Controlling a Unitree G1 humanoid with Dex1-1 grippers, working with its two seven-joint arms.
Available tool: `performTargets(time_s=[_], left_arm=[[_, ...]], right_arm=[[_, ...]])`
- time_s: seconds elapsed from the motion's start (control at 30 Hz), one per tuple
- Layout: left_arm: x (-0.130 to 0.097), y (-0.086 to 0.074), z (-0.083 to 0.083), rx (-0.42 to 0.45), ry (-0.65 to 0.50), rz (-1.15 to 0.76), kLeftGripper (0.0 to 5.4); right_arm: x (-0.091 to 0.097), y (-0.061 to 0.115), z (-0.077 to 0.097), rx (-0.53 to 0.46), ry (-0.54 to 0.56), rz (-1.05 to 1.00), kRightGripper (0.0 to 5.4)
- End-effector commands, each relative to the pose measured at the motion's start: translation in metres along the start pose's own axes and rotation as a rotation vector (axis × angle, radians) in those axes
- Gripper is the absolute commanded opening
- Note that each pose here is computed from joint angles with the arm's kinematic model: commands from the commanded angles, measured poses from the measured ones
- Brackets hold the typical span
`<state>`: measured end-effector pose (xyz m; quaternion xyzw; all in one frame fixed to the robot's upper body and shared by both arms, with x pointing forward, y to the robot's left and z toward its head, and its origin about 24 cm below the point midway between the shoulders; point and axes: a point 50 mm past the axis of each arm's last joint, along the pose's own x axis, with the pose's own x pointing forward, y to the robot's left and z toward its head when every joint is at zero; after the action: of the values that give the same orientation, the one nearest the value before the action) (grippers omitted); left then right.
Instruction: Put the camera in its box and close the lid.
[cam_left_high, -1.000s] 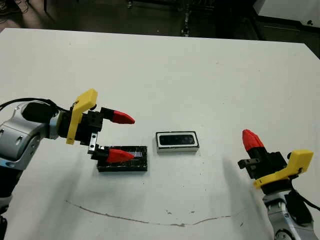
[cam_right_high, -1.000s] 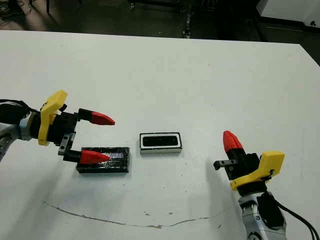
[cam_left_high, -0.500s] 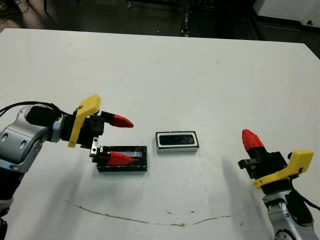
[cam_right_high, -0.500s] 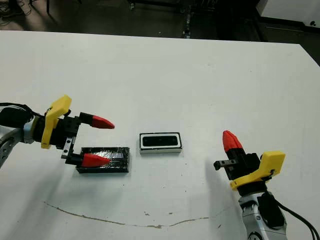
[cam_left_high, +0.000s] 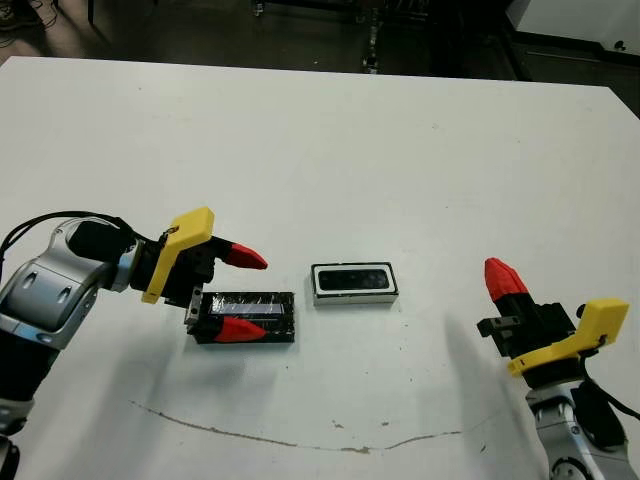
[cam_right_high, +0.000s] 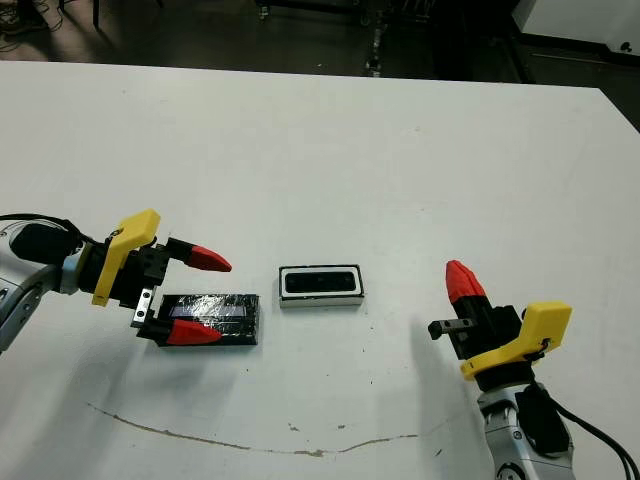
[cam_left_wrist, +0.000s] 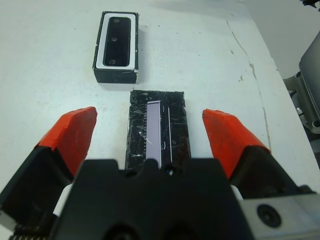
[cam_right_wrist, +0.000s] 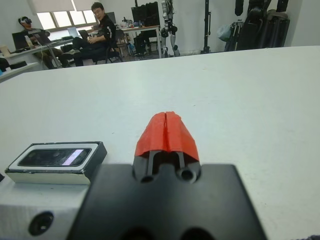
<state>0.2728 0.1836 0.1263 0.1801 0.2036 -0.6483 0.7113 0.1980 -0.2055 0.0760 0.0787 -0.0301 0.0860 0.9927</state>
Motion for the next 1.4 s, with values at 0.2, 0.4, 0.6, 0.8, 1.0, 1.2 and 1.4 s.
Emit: performTargets(time_s=[0.2, 0.4, 0.6, 0.8, 1.0, 1.2, 1.4], left_arm=[[0.004, -0.002, -0.007, -0.006, 0.074, 0.043, 5.4], [0.007, -0.005, -0.008, 0.044, 0.108, 0.05, 5.4], [0.008, -0.005, -0.01, 0.075, 0.125, 0.039, 5.4], [0.01, -0.006, -0.013, 0.039, 0.119, 0.019, 5.4], [0.011, -0.007, -0.015, 0.052, 0.116, 0.019, 5.4], [0.013, -0.007, -0.019, 0.062, 0.103, 0.025, 5.4], [0.015, -0.008, -0.022, 0.04, 0.086, 0.047, 5.4]], right_arm=[[-0.001, -0.003, 0.001, -0.013, 0.007, 0.0, 0.01], [-0.001, -0.004, 0.001, -0.017, 0.004, 0.004, 0.01], [-0.001, -0.004, 0.001, -0.02, 0.012, 0.003, 0.01], [-0.001, -0.004, 0.001, -0.029, 0.008, 0.008, 0.01], [-0.001, -0.004, 0.001, -0.022, 0.014, 0.004, 0.01], [-0.001, -0.004, 0.001, -0.016, 0.011, 0.013, 0.01], [-0.001, -0.004, 0.001, -0.012, 0.019, 0.012, 0.01]])
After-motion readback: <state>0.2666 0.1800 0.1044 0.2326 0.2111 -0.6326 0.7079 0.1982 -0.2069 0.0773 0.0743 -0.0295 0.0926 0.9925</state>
